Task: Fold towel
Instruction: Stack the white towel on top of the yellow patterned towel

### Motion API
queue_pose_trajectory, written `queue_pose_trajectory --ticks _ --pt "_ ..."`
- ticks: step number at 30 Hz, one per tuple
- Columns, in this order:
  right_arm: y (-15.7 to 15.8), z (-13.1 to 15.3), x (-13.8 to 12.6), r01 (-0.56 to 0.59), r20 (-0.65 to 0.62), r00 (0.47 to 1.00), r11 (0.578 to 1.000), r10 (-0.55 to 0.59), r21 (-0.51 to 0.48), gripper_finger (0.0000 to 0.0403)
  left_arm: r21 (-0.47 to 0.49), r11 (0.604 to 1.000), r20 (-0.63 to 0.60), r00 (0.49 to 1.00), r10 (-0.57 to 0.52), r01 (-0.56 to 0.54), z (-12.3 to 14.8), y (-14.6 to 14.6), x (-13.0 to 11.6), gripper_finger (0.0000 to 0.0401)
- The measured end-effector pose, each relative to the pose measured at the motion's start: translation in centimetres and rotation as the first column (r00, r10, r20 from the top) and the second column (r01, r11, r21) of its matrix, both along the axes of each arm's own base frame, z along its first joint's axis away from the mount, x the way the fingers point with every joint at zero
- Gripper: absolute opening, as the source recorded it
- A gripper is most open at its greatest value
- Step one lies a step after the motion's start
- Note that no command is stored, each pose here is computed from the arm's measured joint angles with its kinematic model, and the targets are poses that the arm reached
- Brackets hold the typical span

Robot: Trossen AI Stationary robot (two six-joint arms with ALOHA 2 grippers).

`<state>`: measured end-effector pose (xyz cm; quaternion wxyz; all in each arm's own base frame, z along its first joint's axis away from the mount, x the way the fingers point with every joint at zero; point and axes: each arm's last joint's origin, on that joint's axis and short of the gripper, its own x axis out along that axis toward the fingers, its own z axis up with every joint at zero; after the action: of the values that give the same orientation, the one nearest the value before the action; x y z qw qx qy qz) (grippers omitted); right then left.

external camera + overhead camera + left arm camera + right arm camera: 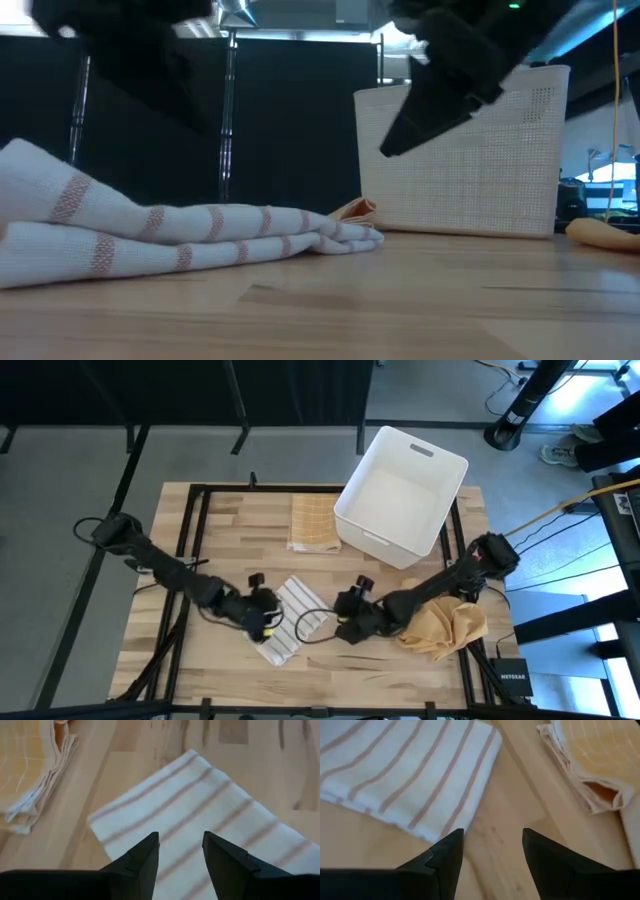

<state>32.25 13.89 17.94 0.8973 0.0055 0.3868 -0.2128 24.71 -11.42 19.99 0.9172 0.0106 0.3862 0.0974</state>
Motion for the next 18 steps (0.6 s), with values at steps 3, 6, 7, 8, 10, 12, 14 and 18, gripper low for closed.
queue_pose_trajectory --ticks 3,6,7,8,10,12,14,18 --pt "0.3 -1.0 -0.8 0.031 0.014 0.999 0.999 -0.031 -0.022 0.0206 -0.027 0.999 -0.027 0.999 -0.025 0.024 0.0 2.5 1.4 0.0163" --pt "0.3 -1.4 -1.4 0.095 0.056 0.994 0.992 -0.09 -0.085 0.0206 -0.035 0.999 -0.058 0.998 -0.033 0.031 -0.3 5.3 2.5 0.0191" --pt "0.3 -1.3 -1.6 0.112 0.074 0.992 0.988 -0.104 -0.105 0.0206 -0.04 0.999 -0.062 0.998 -0.033 0.031 -0.4 6.2 2.8 0.02" --pt "0.3 -1.2 -1.6 0.124 0.089 0.99 0.984 -0.114 -0.125 0.0206 -0.046 0.998 -0.059 0.997 -0.04 0.037 -0.5 7.1 3.2 0.0209" --pt "0.1 -1.2 -1.7 0.125 0.084 0.99 0.977 -0.112 -0.174 0.0206 -0.04 0.997 -0.06 0.996 -0.062 0.06 -0.8 8.5 3.8 0.0222" --pt "-0.3 -1.3 -1.7 0.103 0.047 0.994 0.97 -0.095 -0.221 0.0206 -0.011 0.995 -0.066 0.993 -0.099 0.098 -1.2 9.9 4.3 0.0228" --pt "-0.5 -1.3 -1.8 0.08 0.018 0.997 0.963 -0.078 -0.258 0.0206 0.012 0.991 -0.078 0.988 -0.135 0.136 -1.7 11.0 4.7 0.0229" --pt "-0.6 -1.2 -1.8 0.081 0.018 0.997 0.955 -0.079 -0.285 0.0206 -0.068 0.982 -0.106 0.977 -0.184 0.177 -2.6 13.6 5.1 0.0225"
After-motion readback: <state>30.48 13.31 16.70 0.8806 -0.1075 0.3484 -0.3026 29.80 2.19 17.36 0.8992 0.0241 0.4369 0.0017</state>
